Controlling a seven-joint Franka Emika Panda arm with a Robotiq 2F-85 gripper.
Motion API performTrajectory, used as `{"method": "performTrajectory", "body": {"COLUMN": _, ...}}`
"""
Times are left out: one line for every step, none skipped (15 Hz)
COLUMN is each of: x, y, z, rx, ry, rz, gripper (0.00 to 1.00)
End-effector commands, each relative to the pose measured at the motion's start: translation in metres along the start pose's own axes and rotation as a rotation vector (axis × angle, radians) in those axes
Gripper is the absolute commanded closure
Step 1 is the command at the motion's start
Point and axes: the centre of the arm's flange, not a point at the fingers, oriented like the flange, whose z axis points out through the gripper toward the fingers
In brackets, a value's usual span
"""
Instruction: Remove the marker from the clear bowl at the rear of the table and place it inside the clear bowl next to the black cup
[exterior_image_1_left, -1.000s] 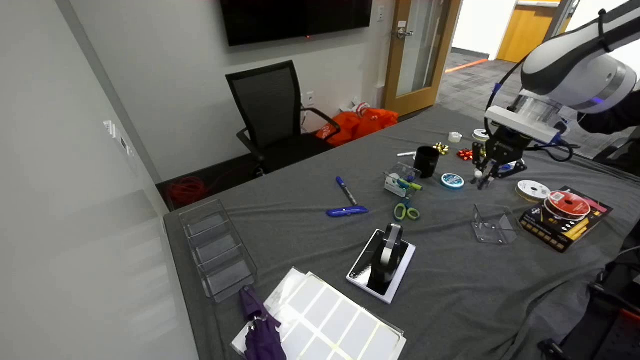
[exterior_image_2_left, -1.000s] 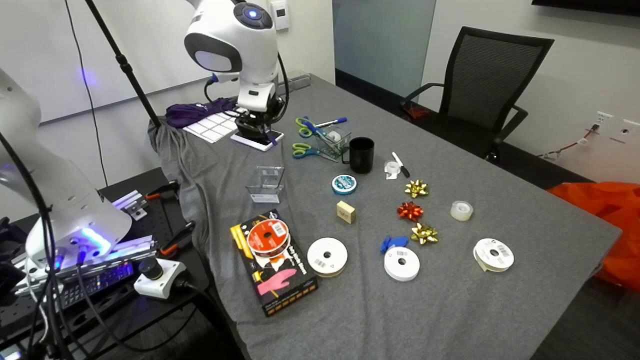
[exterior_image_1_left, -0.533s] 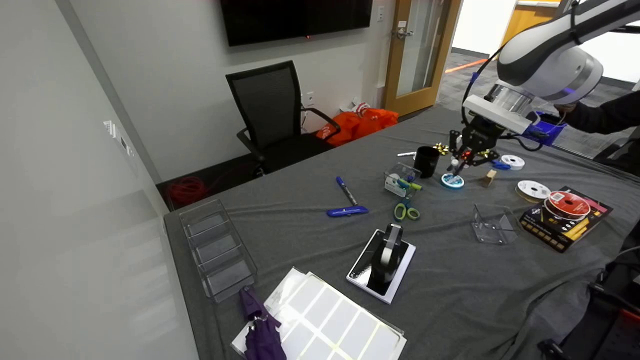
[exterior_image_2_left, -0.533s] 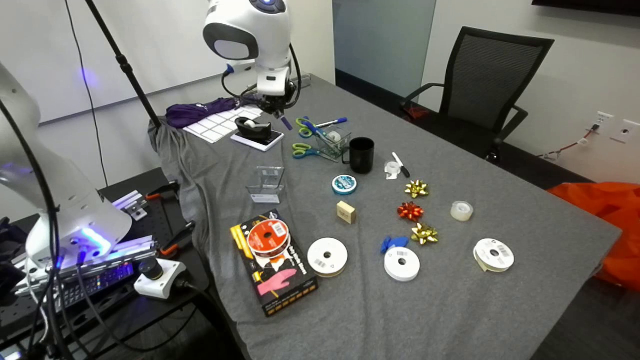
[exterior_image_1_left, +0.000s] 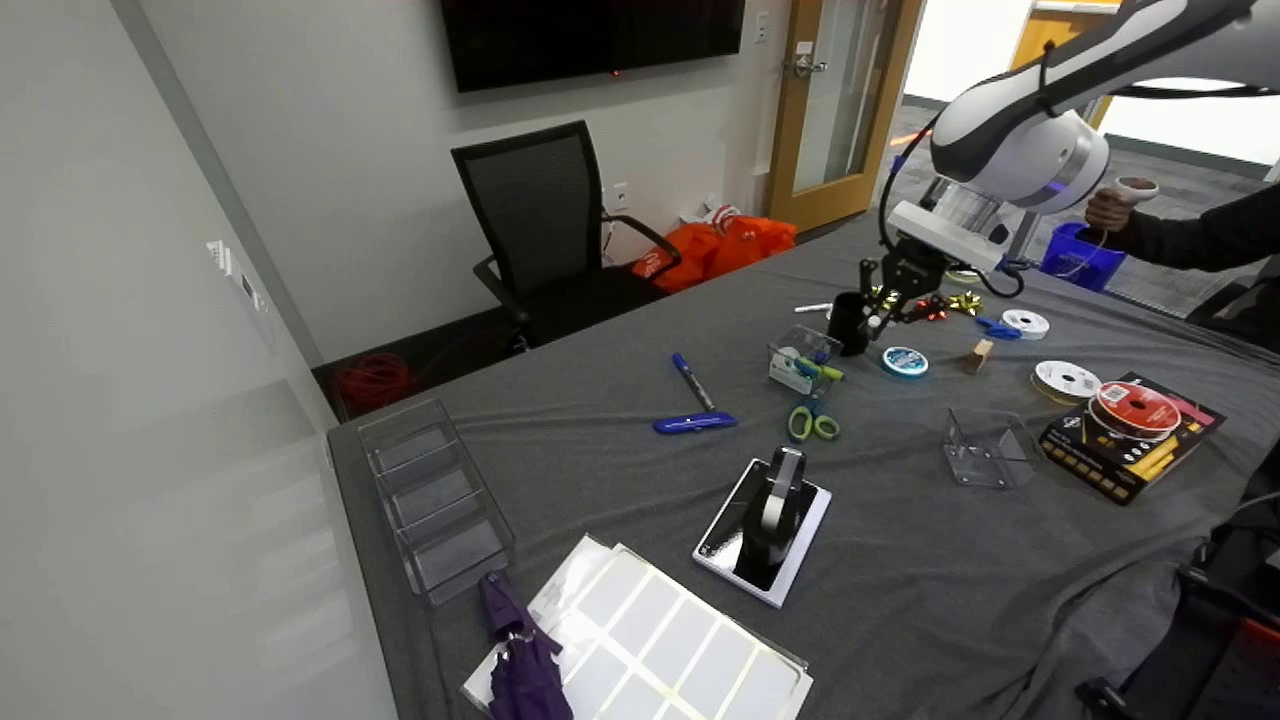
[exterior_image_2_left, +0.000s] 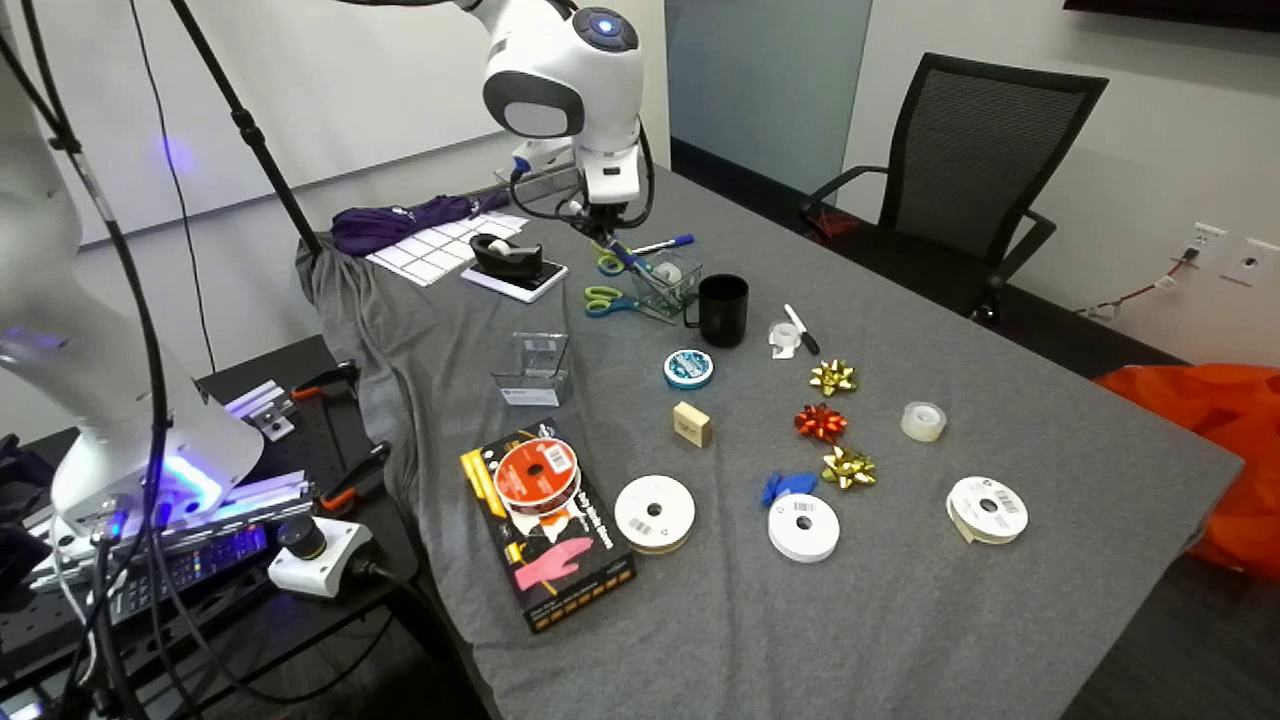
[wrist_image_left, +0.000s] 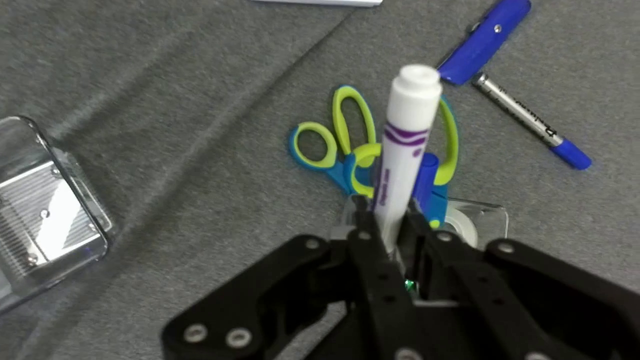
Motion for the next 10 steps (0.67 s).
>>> {"method": "performTrajectory", "body": {"x": 0.035, "y": -0.030, "z": 0.010, "rx": 0.009, "ry": -0.053, "rz": -0.015, "gripper": 0.96}}
{"method": "performTrajectory", "body": {"x": 0.040, "y": -0.036, "z": 0.014, "rx": 0.011, "ry": -0.064, "rz": 0.003, "gripper": 0.96}}
{"method": "performTrajectory", "body": {"x": 0.045, "y": -0.041, "z": 0.018, "rx": 0.016, "ry": -0.068, "rz": 0.015, "gripper": 0.96}}
{"method": "performTrajectory", "body": {"x": 0.050, "y": -0.047, "z": 0.023, "rx": 0.015, "ry": -0.071, "rz": 0.030, "gripper": 0.96}}
{"method": "performTrajectory", "body": {"x": 0.055, "y": -0.052, "z": 0.028, "rx": 0.019, "ry": -0.072, "rz": 0.049, "gripper": 0.96}}
{"method": "performTrajectory", "body": {"x": 0.061, "y": -0.058, "z": 0.034, "rx": 0.020, "ry": -0.071, "rz": 0.076, "gripper": 0.96}}
{"method": "performTrajectory", "body": {"x": 0.065, "y": -0.063, "z": 0.041, "rx": 0.024, "ry": -0.070, "rz": 0.104, "gripper": 0.96}}
{"method": "performTrajectory", "body": {"x": 0.068, "y": -0.067, "z": 0.048, "rx": 0.033, "ry": -0.069, "rz": 0.139, "gripper": 0.96}}
{"method": "performTrajectory", "body": {"x": 0.071, "y": -0.070, "z": 0.055, "rx": 0.038, "ry": -0.069, "rz": 0.166, "gripper": 0.96}}
{"method": "performTrajectory", "body": {"x": 0.072, "y": -0.073, "z": 0.063, "rx": 0.045, "ry": -0.074, "rz": 0.198, "gripper": 0.96}}
